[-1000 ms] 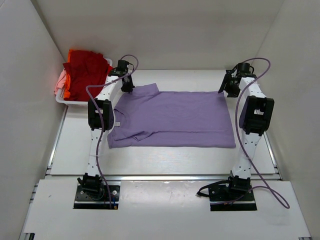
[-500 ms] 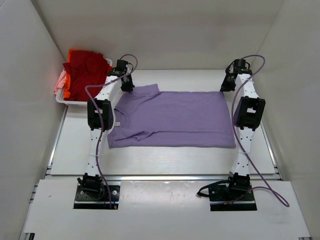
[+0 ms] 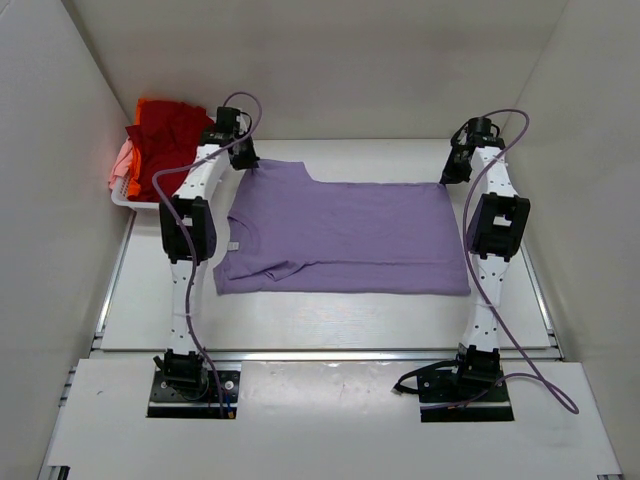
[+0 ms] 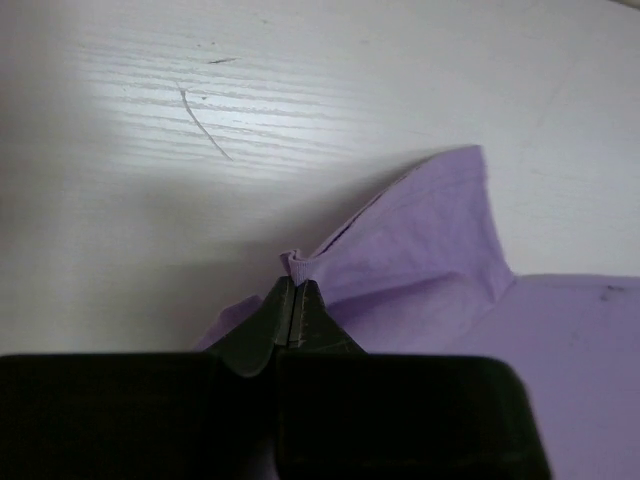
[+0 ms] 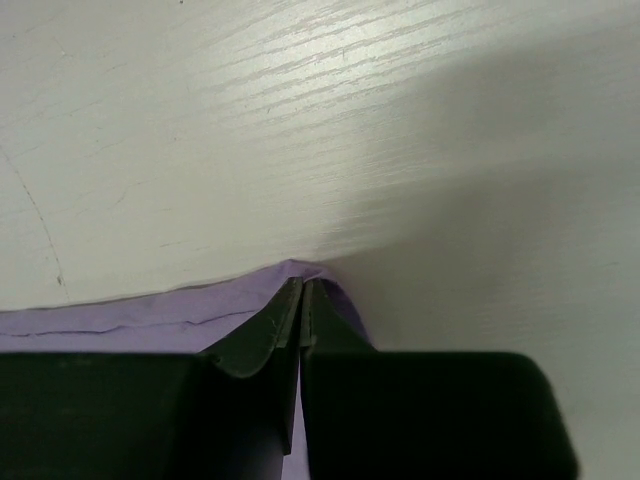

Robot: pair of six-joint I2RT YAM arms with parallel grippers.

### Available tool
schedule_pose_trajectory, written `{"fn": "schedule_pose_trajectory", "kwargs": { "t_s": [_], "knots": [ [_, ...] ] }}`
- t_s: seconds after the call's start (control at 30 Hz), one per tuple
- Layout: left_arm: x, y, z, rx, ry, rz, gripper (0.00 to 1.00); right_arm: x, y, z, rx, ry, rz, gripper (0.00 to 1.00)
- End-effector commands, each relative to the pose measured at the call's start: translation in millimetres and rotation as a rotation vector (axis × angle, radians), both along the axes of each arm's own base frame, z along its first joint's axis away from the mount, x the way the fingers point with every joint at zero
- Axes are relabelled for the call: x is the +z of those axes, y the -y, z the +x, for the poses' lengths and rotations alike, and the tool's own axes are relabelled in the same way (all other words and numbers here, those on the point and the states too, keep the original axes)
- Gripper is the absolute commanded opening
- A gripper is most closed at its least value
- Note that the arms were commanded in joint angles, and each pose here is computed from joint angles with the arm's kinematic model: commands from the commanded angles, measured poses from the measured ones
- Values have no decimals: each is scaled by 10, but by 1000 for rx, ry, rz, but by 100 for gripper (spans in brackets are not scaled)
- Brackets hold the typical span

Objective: Fold and stack the t-shirts
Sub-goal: Grap the side of the flattened tshirt furthest away from the robot with both arms

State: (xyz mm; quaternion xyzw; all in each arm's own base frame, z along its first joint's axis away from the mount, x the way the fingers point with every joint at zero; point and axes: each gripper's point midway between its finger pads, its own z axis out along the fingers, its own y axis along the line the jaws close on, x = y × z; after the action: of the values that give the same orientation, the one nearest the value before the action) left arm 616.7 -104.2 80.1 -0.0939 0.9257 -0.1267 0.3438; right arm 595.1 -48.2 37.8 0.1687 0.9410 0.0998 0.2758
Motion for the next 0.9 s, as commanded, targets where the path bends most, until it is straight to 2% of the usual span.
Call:
{"fn": "schedule_pose_trajectory", "kwargs": {
  "t_s": [0.0, 0.1, 0.27, 0.43, 0.57, 0.67, 0.87],
  "knots": [
    [975, 89, -1, -25, 195, -48, 0, 587, -26, 167, 35, 137, -59, 0],
    [1066, 72, -66, -30, 216, -46, 0, 657, -5, 150, 38, 142, -81, 0],
    [855, 1, -250, -51, 146, -27, 0, 780, 29, 54, 63, 141, -96, 0],
    [728, -17, -384, -51, 149, -30, 0, 777, -11, -100, 91, 130, -109, 0],
    [570, -17, -324, -58, 122, -75, 0, 790, -38, -231, 95, 162, -102, 0],
    [543, 4, -216, -66, 128, -83, 5, 777, -82, -304, 98, 165, -87, 0],
    [564, 52, -120, -49, 165, -114, 0, 653, -180, -360, 136, 136, -101, 0]
  ]
}}
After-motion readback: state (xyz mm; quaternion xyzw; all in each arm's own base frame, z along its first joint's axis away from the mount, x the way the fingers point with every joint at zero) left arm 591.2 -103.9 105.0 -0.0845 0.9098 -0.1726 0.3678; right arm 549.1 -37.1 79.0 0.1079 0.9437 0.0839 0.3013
